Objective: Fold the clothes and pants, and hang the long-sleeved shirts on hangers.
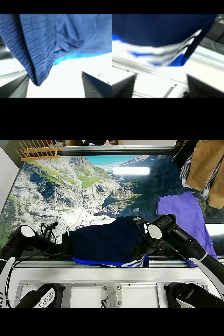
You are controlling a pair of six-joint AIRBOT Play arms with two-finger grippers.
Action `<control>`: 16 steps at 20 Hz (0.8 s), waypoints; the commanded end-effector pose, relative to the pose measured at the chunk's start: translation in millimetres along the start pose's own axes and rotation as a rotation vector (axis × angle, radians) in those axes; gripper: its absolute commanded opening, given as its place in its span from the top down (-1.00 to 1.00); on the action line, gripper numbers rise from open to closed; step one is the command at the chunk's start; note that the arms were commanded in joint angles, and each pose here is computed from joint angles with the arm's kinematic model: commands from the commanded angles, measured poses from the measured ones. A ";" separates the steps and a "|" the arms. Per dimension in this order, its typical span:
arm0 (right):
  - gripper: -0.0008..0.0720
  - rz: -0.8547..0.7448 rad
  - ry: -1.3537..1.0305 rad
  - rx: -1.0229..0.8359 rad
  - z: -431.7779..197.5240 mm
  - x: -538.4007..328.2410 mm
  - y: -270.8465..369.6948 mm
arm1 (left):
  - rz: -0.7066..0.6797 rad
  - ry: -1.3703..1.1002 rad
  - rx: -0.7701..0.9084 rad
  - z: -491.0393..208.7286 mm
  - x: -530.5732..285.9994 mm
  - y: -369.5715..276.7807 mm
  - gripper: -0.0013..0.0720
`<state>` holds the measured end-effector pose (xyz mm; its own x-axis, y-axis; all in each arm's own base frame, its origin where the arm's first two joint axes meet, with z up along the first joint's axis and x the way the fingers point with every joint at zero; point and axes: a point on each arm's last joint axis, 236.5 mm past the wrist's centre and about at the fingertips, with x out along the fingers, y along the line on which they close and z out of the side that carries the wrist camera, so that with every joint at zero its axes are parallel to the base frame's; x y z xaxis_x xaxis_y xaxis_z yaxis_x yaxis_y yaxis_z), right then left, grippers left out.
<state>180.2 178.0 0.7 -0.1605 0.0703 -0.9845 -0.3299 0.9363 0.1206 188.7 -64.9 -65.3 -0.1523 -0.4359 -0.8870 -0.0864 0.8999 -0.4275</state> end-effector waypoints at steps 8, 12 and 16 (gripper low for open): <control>-0.95 0.217 -0.309 0.354 45.3 -43.6 -131.3 | 0.047 -0.435 0.098 57.7 -128.1 -49.3 0.02; -0.96 0.441 -0.443 0.583 65.1 -3.0 -184.7 | -0.064 -0.715 0.126 69.0 -163.1 -85.9 0.91; -0.96 0.508 -0.342 0.543 64.6 51.1 -190.2 | -0.204 -0.787 0.076 63.3 -156.9 -104.6 0.91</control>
<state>289.3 30.2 -51.5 0.1430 0.4887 -0.8606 0.2244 0.8309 0.5092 279.4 -77.5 93.0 0.5129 -0.4403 -0.7369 0.0334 0.8680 -0.4954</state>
